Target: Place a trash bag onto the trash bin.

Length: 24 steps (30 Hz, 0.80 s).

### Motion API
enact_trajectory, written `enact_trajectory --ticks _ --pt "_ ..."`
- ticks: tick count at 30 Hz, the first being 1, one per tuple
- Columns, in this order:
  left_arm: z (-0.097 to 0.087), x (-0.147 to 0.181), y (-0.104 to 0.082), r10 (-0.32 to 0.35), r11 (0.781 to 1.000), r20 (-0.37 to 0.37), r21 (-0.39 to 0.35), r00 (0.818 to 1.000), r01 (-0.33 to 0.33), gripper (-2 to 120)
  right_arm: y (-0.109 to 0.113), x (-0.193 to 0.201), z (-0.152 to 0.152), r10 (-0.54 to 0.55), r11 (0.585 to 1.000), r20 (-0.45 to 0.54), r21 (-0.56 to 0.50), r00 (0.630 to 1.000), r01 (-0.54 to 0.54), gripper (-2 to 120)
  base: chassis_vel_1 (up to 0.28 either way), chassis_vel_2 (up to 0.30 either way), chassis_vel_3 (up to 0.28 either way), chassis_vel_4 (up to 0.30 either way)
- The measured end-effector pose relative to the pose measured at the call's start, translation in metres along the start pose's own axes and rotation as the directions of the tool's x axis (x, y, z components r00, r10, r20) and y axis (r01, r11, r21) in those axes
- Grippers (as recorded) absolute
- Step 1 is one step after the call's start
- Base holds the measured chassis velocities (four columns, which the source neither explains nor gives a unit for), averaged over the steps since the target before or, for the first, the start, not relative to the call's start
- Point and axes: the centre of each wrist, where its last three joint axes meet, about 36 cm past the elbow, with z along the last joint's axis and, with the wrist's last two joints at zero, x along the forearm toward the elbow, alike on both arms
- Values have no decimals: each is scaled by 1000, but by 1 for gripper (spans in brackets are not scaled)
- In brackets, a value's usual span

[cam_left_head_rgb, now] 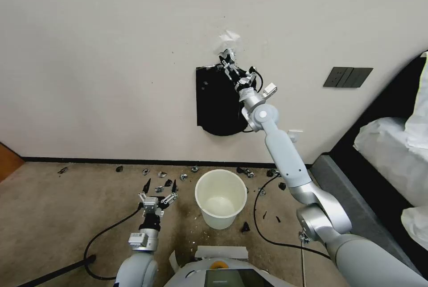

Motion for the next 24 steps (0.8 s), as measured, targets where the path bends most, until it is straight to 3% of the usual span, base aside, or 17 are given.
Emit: enact_trajectory --ticks 24 --pt "2 2 0 -9 1000 -10 3 1000 9 100 -9 -1 2 -7 1000 20 -10 1000 7 0 0 0 0 0"
